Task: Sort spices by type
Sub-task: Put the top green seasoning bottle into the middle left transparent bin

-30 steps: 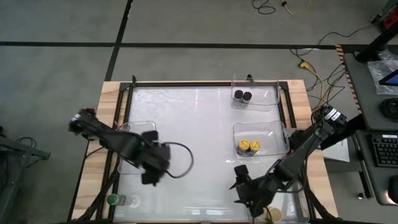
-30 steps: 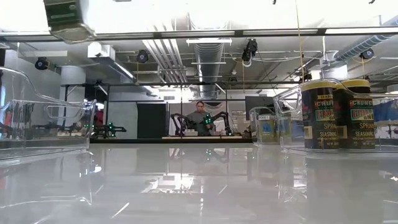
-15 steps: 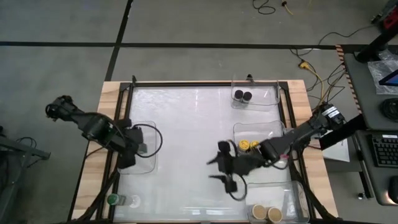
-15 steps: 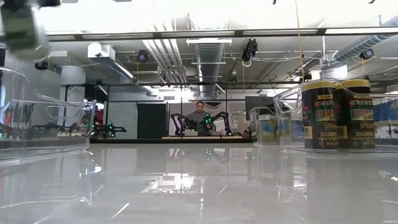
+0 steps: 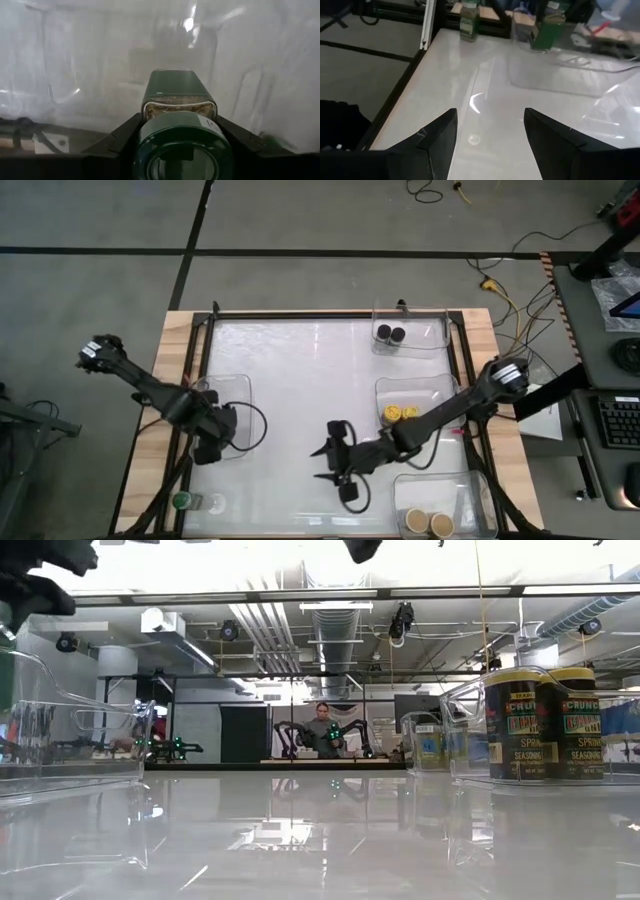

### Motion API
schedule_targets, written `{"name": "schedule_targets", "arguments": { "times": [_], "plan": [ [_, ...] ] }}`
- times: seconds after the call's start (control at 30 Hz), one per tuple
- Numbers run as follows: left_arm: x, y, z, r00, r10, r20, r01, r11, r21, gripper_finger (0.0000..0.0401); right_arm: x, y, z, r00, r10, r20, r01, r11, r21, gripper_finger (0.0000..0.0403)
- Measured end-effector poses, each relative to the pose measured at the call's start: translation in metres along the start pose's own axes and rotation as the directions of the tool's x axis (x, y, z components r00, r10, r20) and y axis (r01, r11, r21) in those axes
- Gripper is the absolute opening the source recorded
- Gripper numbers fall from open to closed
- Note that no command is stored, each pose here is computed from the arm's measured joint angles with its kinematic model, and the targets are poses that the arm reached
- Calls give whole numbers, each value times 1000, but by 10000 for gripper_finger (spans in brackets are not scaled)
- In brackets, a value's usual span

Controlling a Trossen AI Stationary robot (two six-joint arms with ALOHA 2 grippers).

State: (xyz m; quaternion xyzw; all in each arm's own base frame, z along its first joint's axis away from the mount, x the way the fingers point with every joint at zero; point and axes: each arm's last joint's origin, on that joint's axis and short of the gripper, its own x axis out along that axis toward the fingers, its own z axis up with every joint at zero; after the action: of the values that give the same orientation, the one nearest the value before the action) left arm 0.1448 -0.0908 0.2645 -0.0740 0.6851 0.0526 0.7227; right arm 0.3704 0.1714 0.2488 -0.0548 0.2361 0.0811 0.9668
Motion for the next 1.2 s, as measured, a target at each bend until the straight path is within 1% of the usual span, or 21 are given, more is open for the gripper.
{"name": "schedule_targets", "arguments": {
  "times": [0.1, 0.23, 0.37, 0.6, 0.73, 0.83, 0.9, 1.0, 1.2],
  "plan": [
    [9, -4, -3, 999, 10, -52, -9, 1000, 25, 177, 16, 7, -3, 1000, 12, -19, -12, 1000, 14, 219],
    [17, -11, -3, 999, -1, -44, 4, 998, 66, 177, 33, 18, -6, 999, 24, -34, -24, 1000, 6, 219],
    [24, -11, -4, 999, 6, -40, -2, 995, 103, 177, 39, 25, -2, 999, 37, -22, -37, 999, 5, 219],
    [37, -10, -5, 1000, -20, -13, 21, 991, 132, 177, 37, 29, 1, 999, 44, -13, -44, 999, 25, 219],
    [42, -9, -6, 1000, -22, -11, 23, 992, 126, 177, 37, 30, 1, 999, 45, -13, -45, 999, 30, 219],
    [47, -8, -7, 1000, -16, -17, 18, 995, 103, 177, 37, 30, 1, 999, 45, -13, -44, 998, 49, 219],
    [52, -8, -7, 999, -32, -11, 33, 996, 80, 177, 37, 30, 1, 999, 45, -13, -44, 997, 58, 219],
    [56, -9, -7, 998, -58, -15, 59, 995, 79, 177, 37, 30, 1, 999, 45, -13, -44, 997, 68, 219],
    [57, -9, -7, 998, -64, -13, 65, 995, 82, 177, 37, 30, 2, 999, 45, -12, -43, 994, 100, 219]
  ]
}}
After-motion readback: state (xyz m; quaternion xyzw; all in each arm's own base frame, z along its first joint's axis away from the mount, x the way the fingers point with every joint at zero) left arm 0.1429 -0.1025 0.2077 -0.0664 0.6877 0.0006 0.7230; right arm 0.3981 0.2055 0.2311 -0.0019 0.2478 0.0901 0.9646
